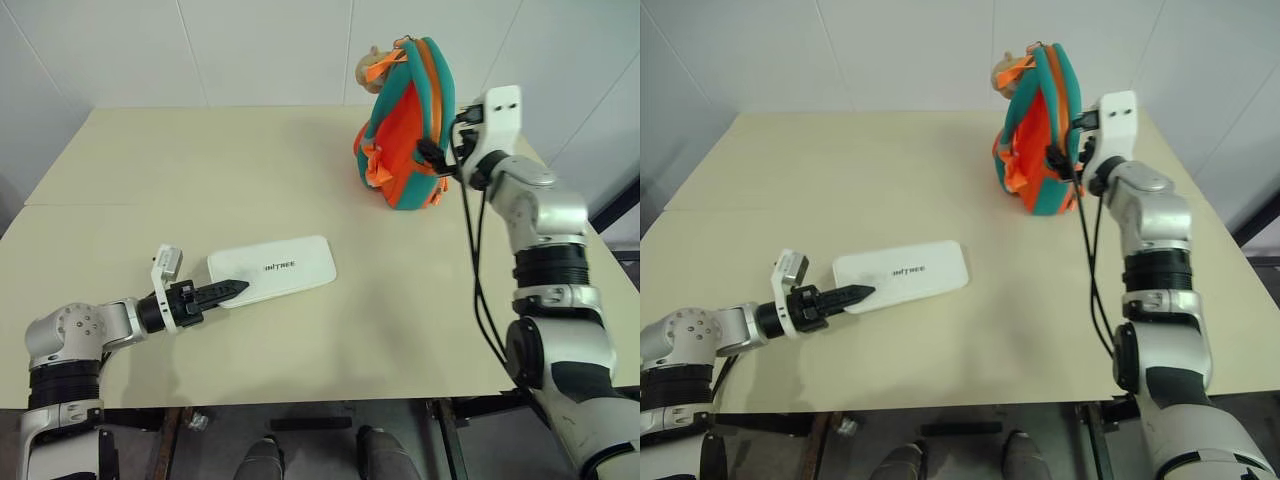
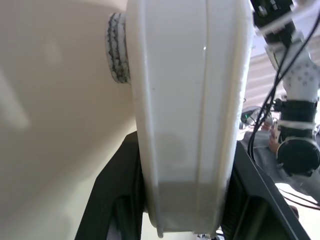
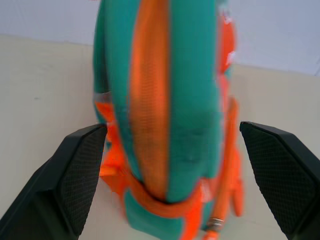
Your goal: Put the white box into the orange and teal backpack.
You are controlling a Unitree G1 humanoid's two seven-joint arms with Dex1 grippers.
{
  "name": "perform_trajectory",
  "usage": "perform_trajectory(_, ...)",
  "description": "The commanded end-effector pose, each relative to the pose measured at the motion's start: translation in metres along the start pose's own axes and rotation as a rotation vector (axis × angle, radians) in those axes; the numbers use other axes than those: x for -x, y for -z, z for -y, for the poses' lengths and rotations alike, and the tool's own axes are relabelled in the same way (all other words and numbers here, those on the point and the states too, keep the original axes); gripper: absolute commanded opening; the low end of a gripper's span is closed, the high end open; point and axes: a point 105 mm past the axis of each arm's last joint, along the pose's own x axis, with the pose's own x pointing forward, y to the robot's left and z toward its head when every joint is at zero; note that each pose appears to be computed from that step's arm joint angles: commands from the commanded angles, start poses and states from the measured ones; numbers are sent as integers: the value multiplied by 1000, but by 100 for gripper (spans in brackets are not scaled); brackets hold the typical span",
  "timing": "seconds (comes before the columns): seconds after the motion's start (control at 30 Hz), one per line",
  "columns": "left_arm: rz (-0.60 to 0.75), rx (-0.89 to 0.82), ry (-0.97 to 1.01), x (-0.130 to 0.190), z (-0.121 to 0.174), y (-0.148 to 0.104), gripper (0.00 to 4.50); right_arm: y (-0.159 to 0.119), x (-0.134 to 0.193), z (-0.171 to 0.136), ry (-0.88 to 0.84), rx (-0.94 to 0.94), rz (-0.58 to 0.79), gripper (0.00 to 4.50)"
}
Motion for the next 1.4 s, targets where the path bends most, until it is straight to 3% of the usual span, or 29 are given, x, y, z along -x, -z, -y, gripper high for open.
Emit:
perform_trajectory(0.03, 13, -20, -5, 5, 3, 1, 145, -24, -8, -2, 8, -3, 74, 450)
perform_trajectory(0.17, 46, -26, -22, 12, 1, 0, 145, -15, -19, -7, 27, 63, 62, 450)
perform_trajectory(0.23, 56, -34, -25, 11, 0, 0, 145, -6, -20, -1, 71, 121, 57, 411)
perform_trajectory(0.4, 68, -48, -17, 8, 1, -2, 145, 3, -22, 2, 94, 208, 49, 250)
perform_trajectory(0.6, 67, -54, -11, 2, 2, -3, 145, -8, -17, 4, 24, 182, 87, 49)
perform_trajectory(0.67, 62, -52, -12, 0, 0, -3, 145, -14, -10, 7, -22, 190, 112, 1)
perform_trajectory(0.8, 46, -46, -9, -5, -3, -2, 145, -26, 11, 10, -124, 228, 145, 1)
perform_trajectory(1.0, 36, -41, -6, -10, -8, -4, 145, -24, 73, 36, -137, 276, 48, 1)
perform_trajectory(1.23, 20, -37, -15, -7, -14, -2, 145, -4, 141, 92, -92, 380, -139, 1)
perform_trajectory(1.4, 17, -42, -11, -7, -12, -4, 145, 12, 159, 97, -151, 320, -165, 1)
